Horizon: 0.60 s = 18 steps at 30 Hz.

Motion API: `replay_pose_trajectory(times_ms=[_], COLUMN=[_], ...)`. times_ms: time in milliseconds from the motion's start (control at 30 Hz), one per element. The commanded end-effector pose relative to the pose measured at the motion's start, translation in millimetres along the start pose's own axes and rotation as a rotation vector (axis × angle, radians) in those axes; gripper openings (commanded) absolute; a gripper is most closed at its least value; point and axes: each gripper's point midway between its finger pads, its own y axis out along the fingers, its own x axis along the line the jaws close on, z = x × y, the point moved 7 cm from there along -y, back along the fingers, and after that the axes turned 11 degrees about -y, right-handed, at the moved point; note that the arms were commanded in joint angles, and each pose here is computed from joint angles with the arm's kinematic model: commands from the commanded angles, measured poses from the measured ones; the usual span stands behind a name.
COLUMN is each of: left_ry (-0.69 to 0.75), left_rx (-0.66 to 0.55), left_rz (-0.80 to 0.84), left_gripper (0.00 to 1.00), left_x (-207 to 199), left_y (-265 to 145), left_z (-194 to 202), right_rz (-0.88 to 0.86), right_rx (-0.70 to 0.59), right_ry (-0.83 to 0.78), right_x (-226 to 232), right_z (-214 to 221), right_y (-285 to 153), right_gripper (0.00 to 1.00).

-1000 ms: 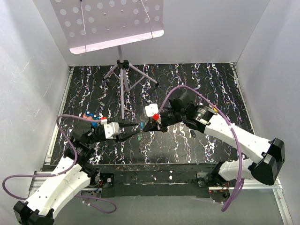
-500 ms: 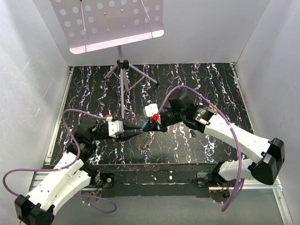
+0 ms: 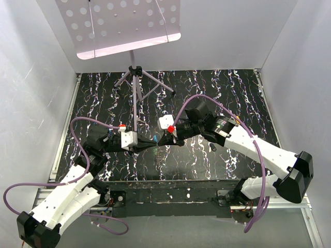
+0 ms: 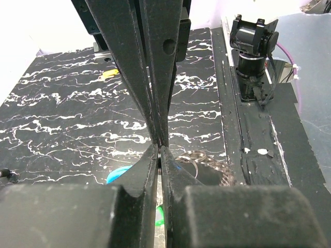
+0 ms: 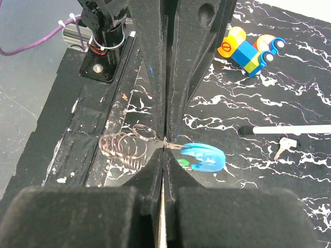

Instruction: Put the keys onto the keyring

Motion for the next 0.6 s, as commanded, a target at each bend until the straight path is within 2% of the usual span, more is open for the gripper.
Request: replay_pose_trajectory(times_ms=[0, 133, 267, 367, 467, 500, 567], left_ry=[0.014, 0.014, 0.013, 0.010, 0.008, 0.005, 0.000], left_rx=[0.008, 0.009, 0.009, 0.009, 0.007, 0.009, 0.013], left_rz=[0.020, 0.011, 0.011, 0.014, 0.021, 0.025, 0.030], left_gripper=[0.04, 0.13, 0.14, 0.12, 0.05, 0.00, 0.00], left_x=[-1.0, -0.7, -0.5, -0.2, -0.3, -0.5, -0.3], left_y=[-1.3, -1.9, -1.7, -1.1, -0.5, -0.3, 0.2], left_z=[-8.2, -7.5, -6.9, -6.6, -7.0, -6.6, -6.0], right_rz=[0.028, 0.028, 0.027, 0.028, 0.027, 0.027, 0.030], right_rx=[-0.054, -0.054, -0.054, -0.056, -0.057, -0.057, -0.058], right_ry=[-0.065, -0.063, -0.064, -0.064, -0.066, -0.066, -0.065], right_x=[-10.1, -9.7, -9.3, -9.4, -9.3, -9.3, -9.9], right_z=[-19.6, -19.5, -19.7, -20.0, -20.4, -20.4, -20.6], right_y=[-5.3, -5.5, -5.2, -5.8, -5.5, -5.5, -5.8], right_gripper=[0.01, 0.01, 0.01, 0.01, 0.01, 0.01, 0.01])
